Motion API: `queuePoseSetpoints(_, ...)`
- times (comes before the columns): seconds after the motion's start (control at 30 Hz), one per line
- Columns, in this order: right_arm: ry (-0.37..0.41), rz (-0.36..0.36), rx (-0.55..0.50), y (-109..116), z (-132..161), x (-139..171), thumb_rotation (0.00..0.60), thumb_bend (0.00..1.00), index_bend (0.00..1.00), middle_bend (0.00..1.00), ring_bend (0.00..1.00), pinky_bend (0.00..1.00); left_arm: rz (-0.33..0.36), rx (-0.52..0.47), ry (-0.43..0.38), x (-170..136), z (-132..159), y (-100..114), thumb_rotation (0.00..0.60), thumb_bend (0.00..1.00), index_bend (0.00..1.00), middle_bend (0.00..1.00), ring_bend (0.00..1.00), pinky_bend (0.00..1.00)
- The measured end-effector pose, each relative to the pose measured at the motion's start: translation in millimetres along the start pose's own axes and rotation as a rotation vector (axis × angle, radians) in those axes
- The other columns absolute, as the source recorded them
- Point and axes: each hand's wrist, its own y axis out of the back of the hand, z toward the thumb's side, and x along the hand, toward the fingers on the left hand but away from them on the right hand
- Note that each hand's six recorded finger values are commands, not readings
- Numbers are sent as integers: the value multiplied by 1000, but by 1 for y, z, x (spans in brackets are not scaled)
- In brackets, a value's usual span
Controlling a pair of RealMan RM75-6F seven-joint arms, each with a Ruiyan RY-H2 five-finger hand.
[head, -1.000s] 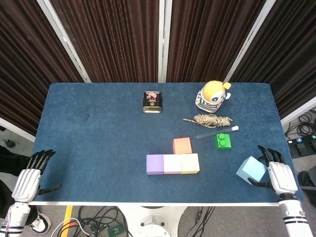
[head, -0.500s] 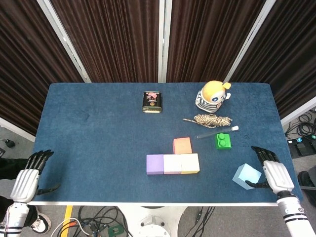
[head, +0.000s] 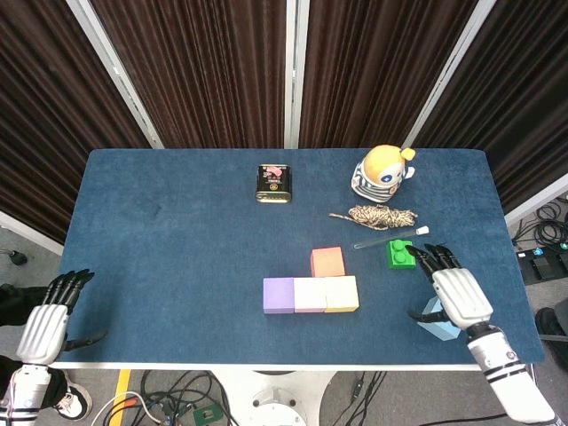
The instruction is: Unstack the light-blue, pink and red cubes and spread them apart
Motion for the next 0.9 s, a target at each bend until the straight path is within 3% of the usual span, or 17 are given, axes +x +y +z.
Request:
queuePoseSetpoints(0.27, 155, 77, 85, -18, 52, -35, 600, 0, 0, 202, 0, 0, -1, 0, -1, 0, 0, -1, 600, 0, 112, 66, 0, 0)
queuePoseSetpoints(0.5, 244, 135, 105, -43, 95, -68, 600, 0, 0, 221, 0, 0, -6, -4, 5, -1, -3, -2, 600, 0, 112, 66, 0, 0)
queuePoseSetpoints(0.9, 292, 191, 147, -72, 131, -99, 600, 0, 0, 278, 0, 0, -7, -27, 26, -3, -12, -3, 600, 0, 112, 66, 0, 0)
